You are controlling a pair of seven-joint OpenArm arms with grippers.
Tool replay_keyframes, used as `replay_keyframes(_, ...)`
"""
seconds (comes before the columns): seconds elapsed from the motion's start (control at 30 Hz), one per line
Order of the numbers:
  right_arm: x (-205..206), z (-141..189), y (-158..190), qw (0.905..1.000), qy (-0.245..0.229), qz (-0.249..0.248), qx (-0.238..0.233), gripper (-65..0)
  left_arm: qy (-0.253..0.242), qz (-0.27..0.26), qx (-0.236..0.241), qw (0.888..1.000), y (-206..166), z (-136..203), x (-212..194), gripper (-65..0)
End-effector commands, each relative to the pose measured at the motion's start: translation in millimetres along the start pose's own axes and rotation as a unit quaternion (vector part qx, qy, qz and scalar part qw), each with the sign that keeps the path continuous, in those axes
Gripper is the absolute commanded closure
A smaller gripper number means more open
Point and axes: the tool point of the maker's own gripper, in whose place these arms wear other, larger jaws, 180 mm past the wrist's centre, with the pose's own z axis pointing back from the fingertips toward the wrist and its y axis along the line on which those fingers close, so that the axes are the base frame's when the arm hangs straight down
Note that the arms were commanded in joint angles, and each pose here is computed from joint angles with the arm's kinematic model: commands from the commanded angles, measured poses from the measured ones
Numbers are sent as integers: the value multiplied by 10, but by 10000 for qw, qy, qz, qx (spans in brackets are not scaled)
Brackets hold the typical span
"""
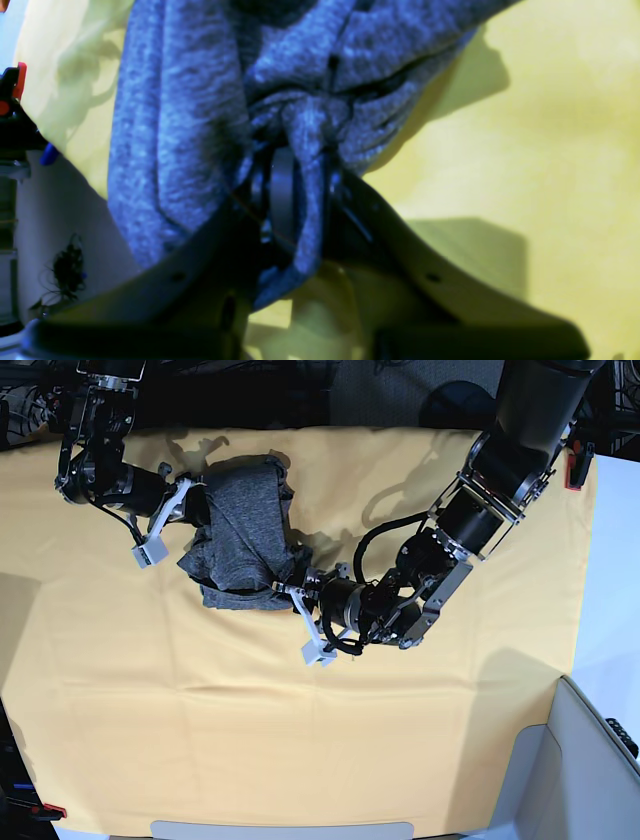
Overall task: Fold the T-shirt properly
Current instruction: 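Release the bundle and open both grippers beside it, then grasp the bundle's edge with the right gripper and press with the left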
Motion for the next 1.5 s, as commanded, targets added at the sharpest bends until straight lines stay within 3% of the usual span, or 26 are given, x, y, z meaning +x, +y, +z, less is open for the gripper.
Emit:
replay_keyframes(0.0, -189, 9, 1, 9990, 444, 78, -29, -12, -485, -217, 439, 9976, 126, 147, 310, -4)
replay_keyframes(0.2, -257, 26, -10, 9988, 484, 14, -44, -13, -702, -314, 596, 9953, 181, 146, 374, -10)
replay_keyframes(0.27, -260, 29, -13, 9988, 478, 5, -49, -15, -793, -319, 593, 9946, 178, 151, 407, -50)
replay_keyframes(0.37, -246, 22, -6, 9989, 459, 0, -41, -53, -950, -344, 577, 9932, 161, 164, 464, -163)
replay_keyframes(0.5, -209, 26, 7, 9991, 412, 36, -43, -232, -1079, -335, 574, 9919, 161, 172, 506, -251)
replay_keyframes(0.63, -116, 88, 26, 9992, 308, 213, -102, -428, -1273, -138, 477, 9906, 177, 291, 619, -253)
replay_keyframes(0.73, 20, 258, -70, 9989, 28, 260, -379, -514, -1595, 79, 180, 9870, 107, 526, 734, -253)
replay_keyframes(1.0, 325, 681, -316, 9925, -514, 404, -1030, -527, -2451, 372, -516, 9674, -44, 1298, 816, -255)
replay_keyframes(1.3, 526, 777, -372, 9891, -830, 427, -1143, -527, -2602, 167, -505, 9641, -93, 1409, 472, -250)
replay_keyframes(1.37, 647, 806, -381, 9872, -973, 475, -1170, -527, -2614, 117, -494, 9639, -109, 1429, 347, -224)
replay_keyframes(1.47, 824, 841, -375, 9845, -1144, 602, -1189, -522, -2446, 115, -550, 9680, -157, 1373, 91, -129)
